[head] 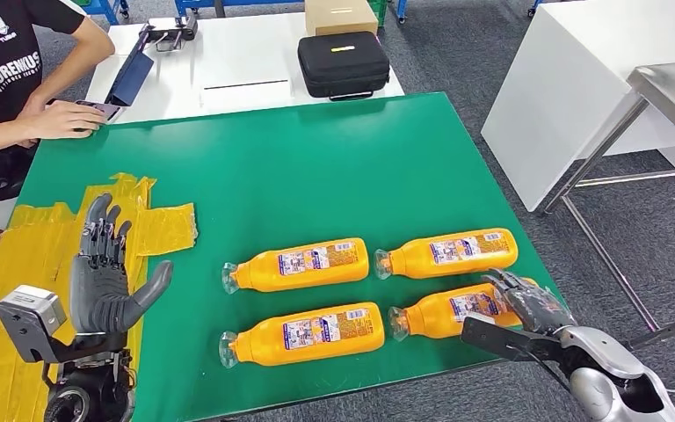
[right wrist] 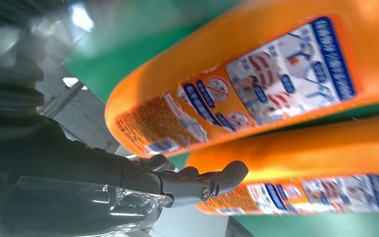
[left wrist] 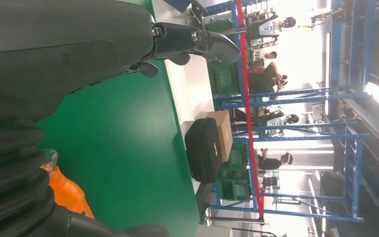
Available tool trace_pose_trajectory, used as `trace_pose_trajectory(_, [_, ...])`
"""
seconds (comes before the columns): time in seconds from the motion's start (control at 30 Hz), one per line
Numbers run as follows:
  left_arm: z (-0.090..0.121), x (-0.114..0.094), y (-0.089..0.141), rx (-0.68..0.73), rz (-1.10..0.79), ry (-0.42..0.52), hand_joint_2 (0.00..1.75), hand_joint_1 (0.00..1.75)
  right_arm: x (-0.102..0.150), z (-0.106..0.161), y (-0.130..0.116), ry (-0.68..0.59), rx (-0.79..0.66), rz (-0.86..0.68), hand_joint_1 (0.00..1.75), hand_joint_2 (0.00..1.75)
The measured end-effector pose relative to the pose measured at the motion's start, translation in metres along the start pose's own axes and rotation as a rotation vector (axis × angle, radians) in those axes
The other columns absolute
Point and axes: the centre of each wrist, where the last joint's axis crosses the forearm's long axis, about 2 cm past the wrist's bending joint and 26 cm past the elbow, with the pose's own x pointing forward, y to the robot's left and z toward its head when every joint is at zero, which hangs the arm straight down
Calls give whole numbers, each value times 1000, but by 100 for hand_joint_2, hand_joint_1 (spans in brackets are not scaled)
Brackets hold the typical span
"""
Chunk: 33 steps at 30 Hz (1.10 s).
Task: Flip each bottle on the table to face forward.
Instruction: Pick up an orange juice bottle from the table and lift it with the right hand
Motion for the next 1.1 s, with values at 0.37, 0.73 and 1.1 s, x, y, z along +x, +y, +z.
trace_pose_trajectory(0.37, [0,-3,-3,-2,5,18,175,0,-5,-8,5,28,22,3,0,175])
trace_pose_trajectory(0.73, [-3,-9,-10,-16,19,43,175,0,-11,-17,13,57,66,7,2,175])
trace_pose_trajectory(1.1, [-3,-14,-12,-16,20,74,175,0,-9,-21,22,65,111,25,17,175])
